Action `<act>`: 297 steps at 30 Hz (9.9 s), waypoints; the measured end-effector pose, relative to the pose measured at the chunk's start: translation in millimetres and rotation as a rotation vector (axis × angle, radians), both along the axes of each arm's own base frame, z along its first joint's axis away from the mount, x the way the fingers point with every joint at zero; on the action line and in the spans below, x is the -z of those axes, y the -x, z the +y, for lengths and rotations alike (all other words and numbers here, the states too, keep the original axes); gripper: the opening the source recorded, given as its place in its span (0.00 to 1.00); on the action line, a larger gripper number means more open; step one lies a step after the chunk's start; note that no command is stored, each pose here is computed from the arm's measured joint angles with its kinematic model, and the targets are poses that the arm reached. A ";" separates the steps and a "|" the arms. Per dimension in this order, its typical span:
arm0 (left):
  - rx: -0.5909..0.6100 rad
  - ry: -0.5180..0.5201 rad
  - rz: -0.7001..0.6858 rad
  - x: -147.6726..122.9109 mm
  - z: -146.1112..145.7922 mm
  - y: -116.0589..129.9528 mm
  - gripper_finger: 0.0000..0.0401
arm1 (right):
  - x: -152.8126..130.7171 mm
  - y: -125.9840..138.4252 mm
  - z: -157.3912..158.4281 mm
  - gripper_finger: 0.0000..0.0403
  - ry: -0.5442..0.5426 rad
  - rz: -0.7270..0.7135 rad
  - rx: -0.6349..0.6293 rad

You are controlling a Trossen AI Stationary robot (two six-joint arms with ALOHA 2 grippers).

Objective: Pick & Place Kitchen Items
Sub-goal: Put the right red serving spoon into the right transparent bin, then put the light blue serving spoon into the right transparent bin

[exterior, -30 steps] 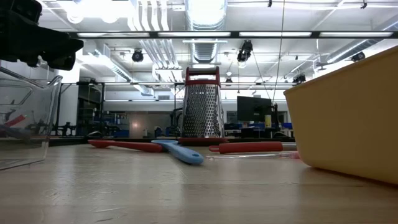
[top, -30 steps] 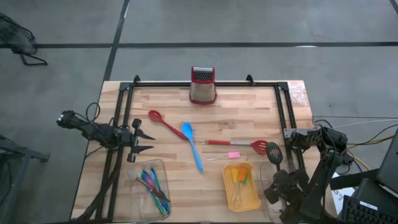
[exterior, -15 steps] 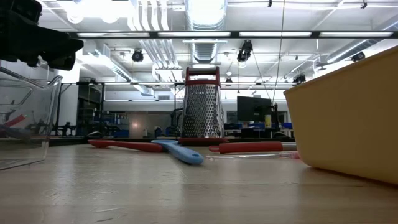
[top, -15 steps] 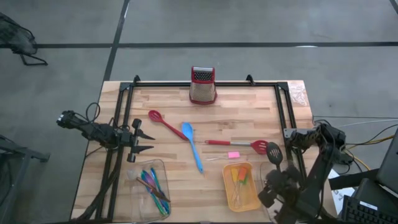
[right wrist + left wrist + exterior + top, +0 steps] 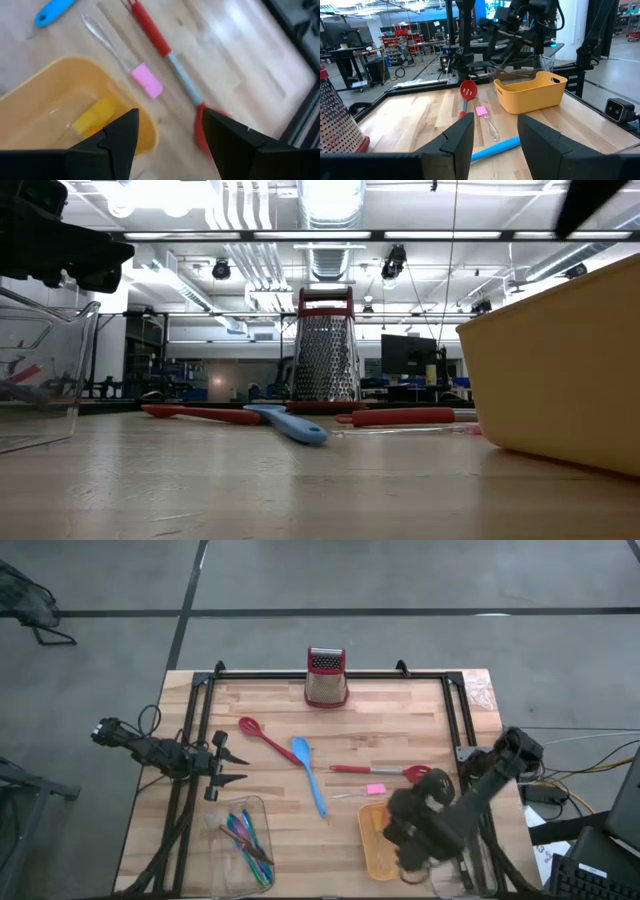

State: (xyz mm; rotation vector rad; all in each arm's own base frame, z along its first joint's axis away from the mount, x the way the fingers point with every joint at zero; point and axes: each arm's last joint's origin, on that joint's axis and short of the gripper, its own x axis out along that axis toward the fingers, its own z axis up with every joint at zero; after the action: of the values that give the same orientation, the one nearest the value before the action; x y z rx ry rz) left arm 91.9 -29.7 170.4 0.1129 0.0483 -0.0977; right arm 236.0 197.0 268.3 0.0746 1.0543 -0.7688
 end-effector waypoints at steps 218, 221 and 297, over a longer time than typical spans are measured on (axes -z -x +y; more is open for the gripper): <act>0.000 -0.002 0.004 0.4 -0.2 -0.3 0.40 | 12.6 -135.7 -278.8 0.09 -0.051 0.070 0.000; 0.000 -0.002 0.004 0.4 -0.1 -0.3 0.40 | -9.9 -122.2 -265.4 0.09 -0.097 0.020 0.005; 0.000 -0.002 0.004 0.5 -0.2 -0.3 0.40 | 12.6 92.0 23.4 0.53 -0.437 0.009 0.294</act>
State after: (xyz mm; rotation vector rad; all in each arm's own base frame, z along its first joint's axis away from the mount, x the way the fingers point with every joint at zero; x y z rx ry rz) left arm 92.2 -29.9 169.9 0.1149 0.0528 -0.0979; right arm 144.0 220.4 255.6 0.6103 1.2214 -0.7892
